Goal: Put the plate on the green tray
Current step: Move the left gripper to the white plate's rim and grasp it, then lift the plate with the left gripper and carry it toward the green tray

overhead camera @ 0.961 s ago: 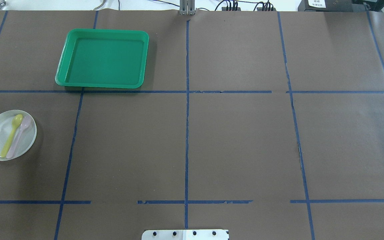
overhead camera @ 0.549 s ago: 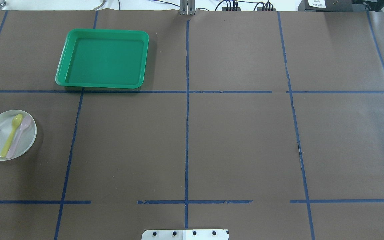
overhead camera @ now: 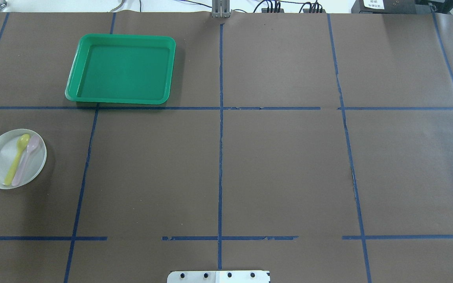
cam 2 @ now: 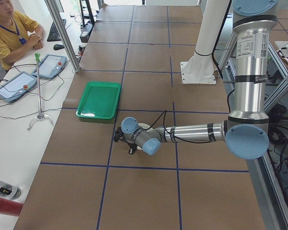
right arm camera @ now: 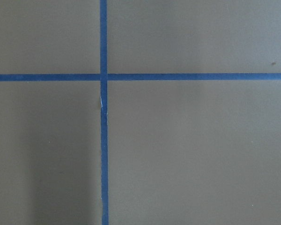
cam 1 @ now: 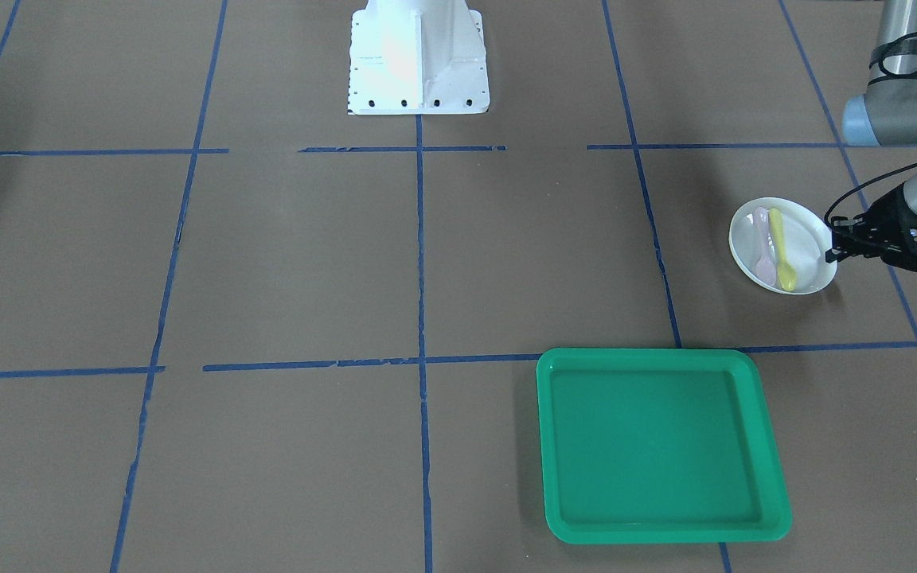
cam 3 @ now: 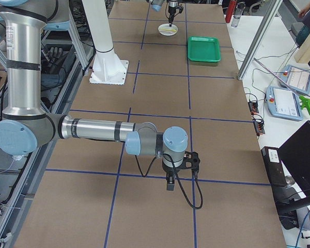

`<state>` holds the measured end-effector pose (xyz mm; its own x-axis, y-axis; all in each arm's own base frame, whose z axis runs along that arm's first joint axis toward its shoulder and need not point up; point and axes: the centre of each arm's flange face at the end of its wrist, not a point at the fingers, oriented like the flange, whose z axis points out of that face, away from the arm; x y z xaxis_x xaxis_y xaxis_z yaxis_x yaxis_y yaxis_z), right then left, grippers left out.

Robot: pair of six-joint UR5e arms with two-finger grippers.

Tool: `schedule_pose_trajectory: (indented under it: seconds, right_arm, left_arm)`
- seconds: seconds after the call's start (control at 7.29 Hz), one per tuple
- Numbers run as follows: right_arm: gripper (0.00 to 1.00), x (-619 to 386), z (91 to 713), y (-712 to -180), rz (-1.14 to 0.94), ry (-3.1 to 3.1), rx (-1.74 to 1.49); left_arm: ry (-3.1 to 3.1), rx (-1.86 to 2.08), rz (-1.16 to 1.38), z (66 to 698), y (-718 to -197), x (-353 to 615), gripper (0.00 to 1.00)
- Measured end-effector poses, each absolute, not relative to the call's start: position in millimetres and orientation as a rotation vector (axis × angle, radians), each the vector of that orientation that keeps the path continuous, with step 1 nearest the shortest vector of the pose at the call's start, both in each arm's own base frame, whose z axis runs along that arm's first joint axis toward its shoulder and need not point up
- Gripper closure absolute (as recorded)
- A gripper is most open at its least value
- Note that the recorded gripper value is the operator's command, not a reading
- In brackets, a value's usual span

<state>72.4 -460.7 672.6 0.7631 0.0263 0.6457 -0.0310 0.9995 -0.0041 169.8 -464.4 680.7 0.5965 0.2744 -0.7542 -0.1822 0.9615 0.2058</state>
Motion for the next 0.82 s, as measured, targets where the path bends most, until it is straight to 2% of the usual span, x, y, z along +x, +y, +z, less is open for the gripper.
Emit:
schedule_pose_trajectory:
  seconds: [0.82]
  right_arm:
    - [0.00,72.3,672.6,-460.6,0.031,-0.702,0.007]
  left_arm:
    - [1.110,0.027,0.313,630.2,-465.6,185.9,1.00]
